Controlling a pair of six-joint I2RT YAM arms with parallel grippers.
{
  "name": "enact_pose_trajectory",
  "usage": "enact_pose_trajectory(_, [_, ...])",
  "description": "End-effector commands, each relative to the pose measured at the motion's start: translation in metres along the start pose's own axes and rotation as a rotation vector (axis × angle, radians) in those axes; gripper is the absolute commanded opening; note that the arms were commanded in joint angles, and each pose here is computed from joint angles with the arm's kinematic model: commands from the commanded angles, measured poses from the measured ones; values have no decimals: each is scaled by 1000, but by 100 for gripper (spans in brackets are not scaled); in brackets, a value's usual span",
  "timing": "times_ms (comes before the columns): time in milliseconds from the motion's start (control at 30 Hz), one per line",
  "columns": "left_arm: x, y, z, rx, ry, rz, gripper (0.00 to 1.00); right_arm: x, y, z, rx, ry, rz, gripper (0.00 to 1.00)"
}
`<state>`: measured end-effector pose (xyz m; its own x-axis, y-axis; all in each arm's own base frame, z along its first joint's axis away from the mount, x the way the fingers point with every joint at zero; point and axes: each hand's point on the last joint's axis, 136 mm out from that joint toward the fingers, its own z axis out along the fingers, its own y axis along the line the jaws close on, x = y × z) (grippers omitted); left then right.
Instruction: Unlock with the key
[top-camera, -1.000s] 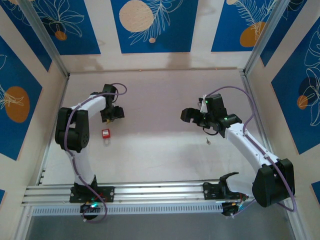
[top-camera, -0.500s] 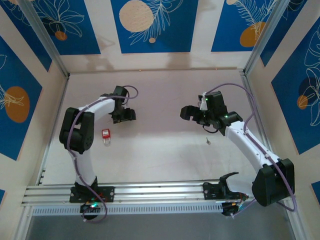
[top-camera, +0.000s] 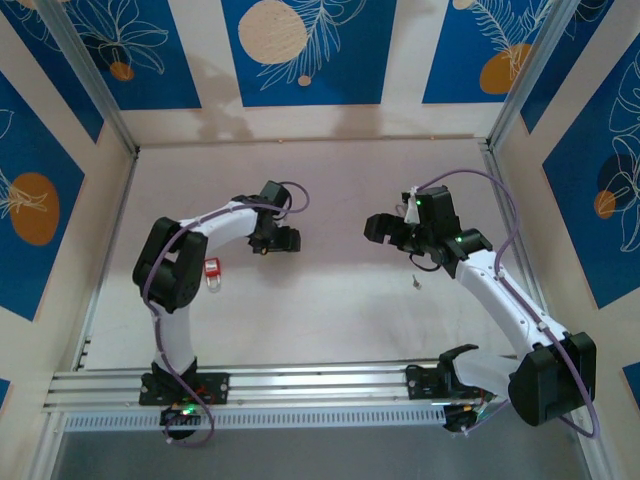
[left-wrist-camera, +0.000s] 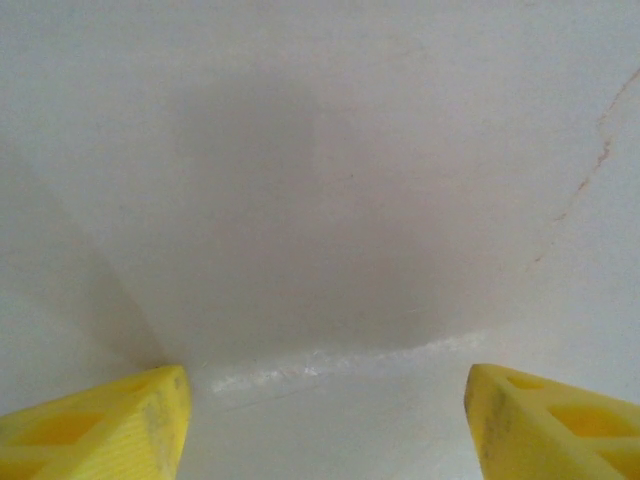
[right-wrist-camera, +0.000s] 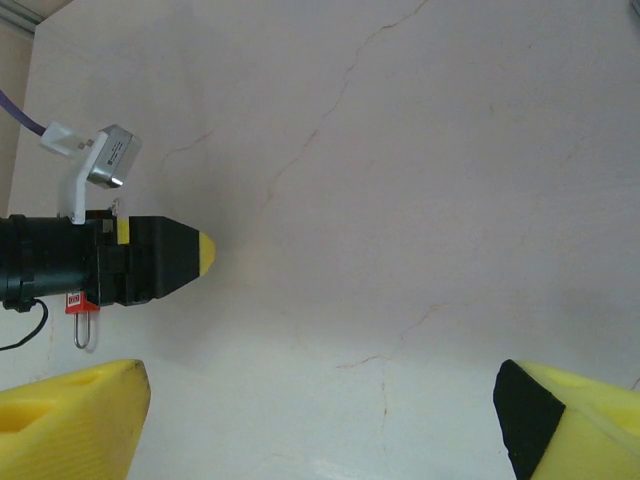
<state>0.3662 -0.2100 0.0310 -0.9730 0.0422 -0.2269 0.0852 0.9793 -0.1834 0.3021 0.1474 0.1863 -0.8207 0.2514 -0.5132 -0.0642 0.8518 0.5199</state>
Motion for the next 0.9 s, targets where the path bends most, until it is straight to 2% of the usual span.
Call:
enact_pose_trajectory(0, [-21,30,-35,-120,-81,-28,77,8,-6,-2,13,20,10,90])
enact_pose_trajectory(200, [-37,98,-48,-176,-79,-163,80,12,-5,-3,-1,18,10,93])
enact_pose_trajectory(400, [-40,132,-32,-271,-24,-185,82,13,-4,-4,-6,18,7,93])
enact_pose_trajectory(667, [-39,148,-14,-267,3,-231,83,16,-8,-9,8,15,-2,94])
enact_pose_trajectory(867, [-28,142,-6,-216,19,-247,83,15,-8,-10,11,10,-2,94])
